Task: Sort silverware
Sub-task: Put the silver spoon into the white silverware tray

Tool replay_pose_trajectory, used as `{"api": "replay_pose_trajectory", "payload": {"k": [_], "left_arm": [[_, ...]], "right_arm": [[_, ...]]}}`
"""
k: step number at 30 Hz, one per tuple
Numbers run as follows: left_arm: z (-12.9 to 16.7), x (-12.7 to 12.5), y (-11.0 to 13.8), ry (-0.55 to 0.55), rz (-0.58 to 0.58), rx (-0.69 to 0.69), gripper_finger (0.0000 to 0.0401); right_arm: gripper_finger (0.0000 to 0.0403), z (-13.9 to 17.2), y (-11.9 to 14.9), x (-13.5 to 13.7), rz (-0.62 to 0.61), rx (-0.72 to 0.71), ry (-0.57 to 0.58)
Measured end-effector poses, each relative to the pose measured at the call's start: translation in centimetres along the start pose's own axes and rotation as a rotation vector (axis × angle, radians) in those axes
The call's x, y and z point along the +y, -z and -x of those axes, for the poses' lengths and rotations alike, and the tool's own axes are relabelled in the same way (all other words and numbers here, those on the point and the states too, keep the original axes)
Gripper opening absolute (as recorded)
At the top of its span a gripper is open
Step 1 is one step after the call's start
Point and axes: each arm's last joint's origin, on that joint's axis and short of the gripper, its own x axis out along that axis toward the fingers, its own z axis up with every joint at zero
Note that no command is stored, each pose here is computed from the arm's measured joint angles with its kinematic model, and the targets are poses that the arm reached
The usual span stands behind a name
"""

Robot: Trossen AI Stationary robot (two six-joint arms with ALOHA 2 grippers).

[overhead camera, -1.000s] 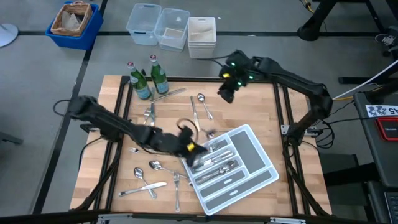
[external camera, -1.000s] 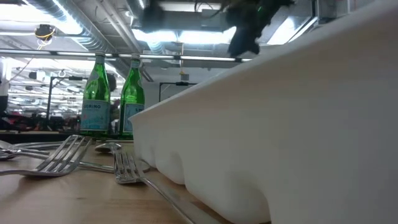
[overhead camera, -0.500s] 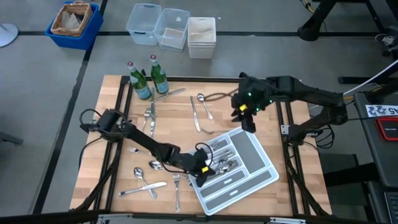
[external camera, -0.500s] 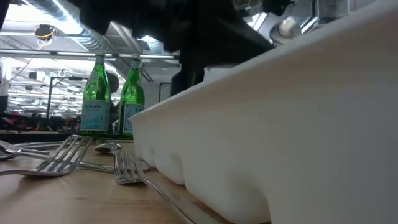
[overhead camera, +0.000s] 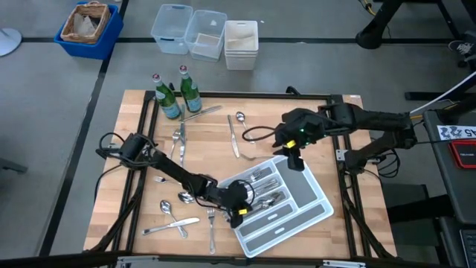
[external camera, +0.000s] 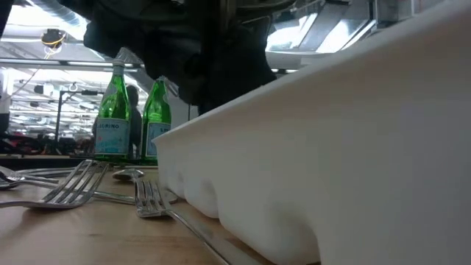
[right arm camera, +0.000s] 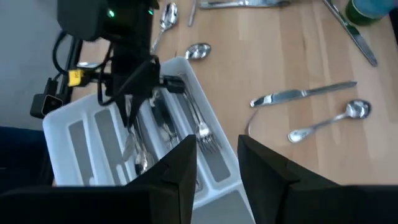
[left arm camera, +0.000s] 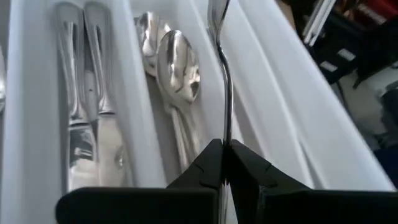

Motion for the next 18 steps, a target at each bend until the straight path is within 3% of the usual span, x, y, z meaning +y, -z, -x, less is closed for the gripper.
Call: {"api": "replay_pose_trajectory", "payload": {"k": [9, 18], "left_arm": [[0.0, 0.2, 0.3, -0.019, -0.099, 0.031, 0.0016], [-0.3, 0.6, 1.1, -0.030, -0.065, 0.101, 0.0017]], "right_arm": [[0.0120, -1.6, -0.4, 0.2, -0.046, 0.025, -0.005], [0.0120, -3.7, -0.8, 0.1, -0.050, 0.072, -0.001]]}}
